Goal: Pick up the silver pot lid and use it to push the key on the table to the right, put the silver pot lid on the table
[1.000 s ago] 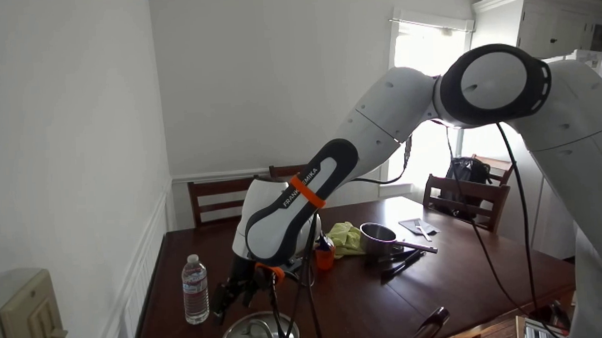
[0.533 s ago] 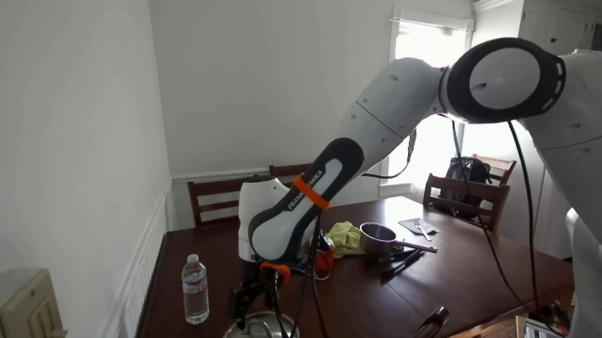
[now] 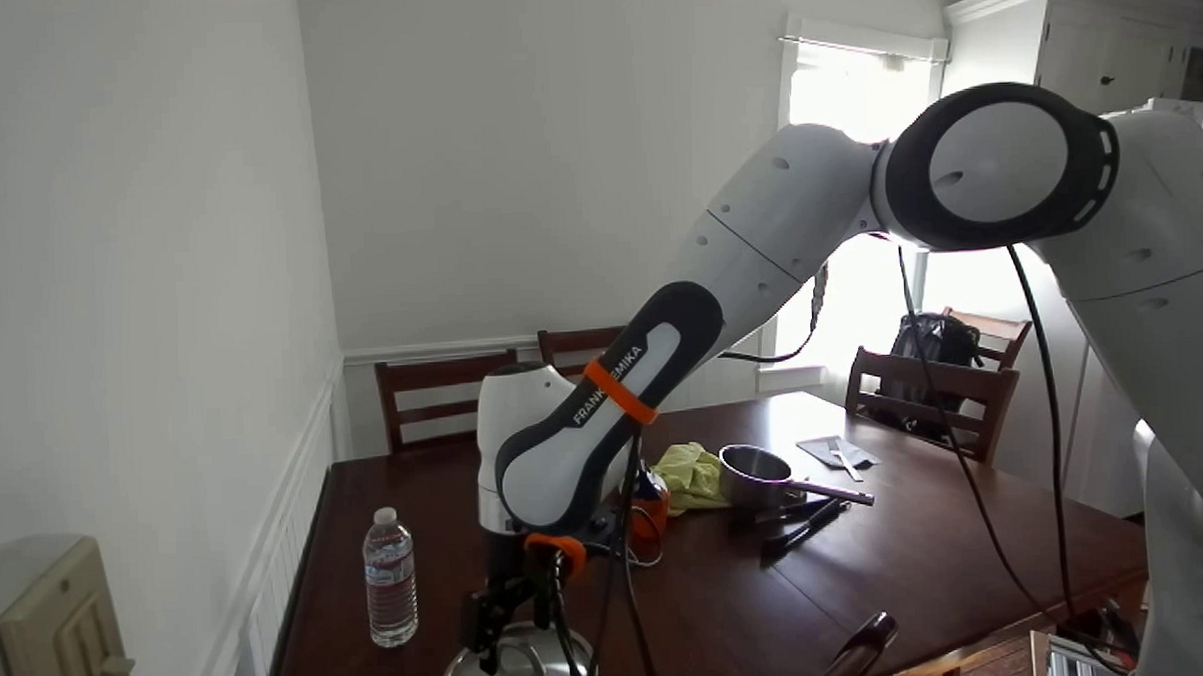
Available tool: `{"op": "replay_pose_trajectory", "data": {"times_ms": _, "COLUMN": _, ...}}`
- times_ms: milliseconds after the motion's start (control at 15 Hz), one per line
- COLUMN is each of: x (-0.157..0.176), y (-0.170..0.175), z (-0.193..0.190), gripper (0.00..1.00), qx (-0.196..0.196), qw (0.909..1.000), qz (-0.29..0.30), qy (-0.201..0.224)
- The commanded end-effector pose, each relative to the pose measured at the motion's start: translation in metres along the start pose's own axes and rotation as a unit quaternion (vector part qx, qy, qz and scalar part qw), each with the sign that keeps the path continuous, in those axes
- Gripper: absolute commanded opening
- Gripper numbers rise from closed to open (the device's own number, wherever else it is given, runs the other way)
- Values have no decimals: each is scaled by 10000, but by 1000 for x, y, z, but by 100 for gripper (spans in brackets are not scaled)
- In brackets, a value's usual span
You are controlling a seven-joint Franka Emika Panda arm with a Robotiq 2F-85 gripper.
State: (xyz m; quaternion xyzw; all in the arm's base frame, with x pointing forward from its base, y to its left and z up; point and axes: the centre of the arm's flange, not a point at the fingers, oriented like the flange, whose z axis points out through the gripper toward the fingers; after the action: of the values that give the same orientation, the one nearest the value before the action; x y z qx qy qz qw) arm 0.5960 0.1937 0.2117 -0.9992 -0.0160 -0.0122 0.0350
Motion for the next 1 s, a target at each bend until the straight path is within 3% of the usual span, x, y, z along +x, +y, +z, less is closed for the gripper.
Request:
{"op": "replay_pose_trajectory", "data": {"times_ms": 0, "x": 5, "y": 6, "z": -1, "gripper": 70, "qx": 159, "qw": 9996, "qz": -152, "qy": -170}}
{"op": "replay_pose_trajectory", "data": {"times_ms": 600, "x": 15, "y": 9, "z": 5, "gripper": 6, "qx": 150, "qw": 9969, "qz": -768, "qy": -105}}
{"op": "replay_pose_trajectory", "data": {"times_ms": 733, "x": 10, "y": 7, "z": -2, "gripper": 0, "qx": 178, "qw": 9959, "qz": -844, "qy": -259}}
{"op": "replay_pose_trajectory", "data": {"times_ms": 933, "x": -5, "y": 2, "z": -51, "gripper": 4, "qx": 374, "qw": 9934, "qz": -1076, "qy": -128}}
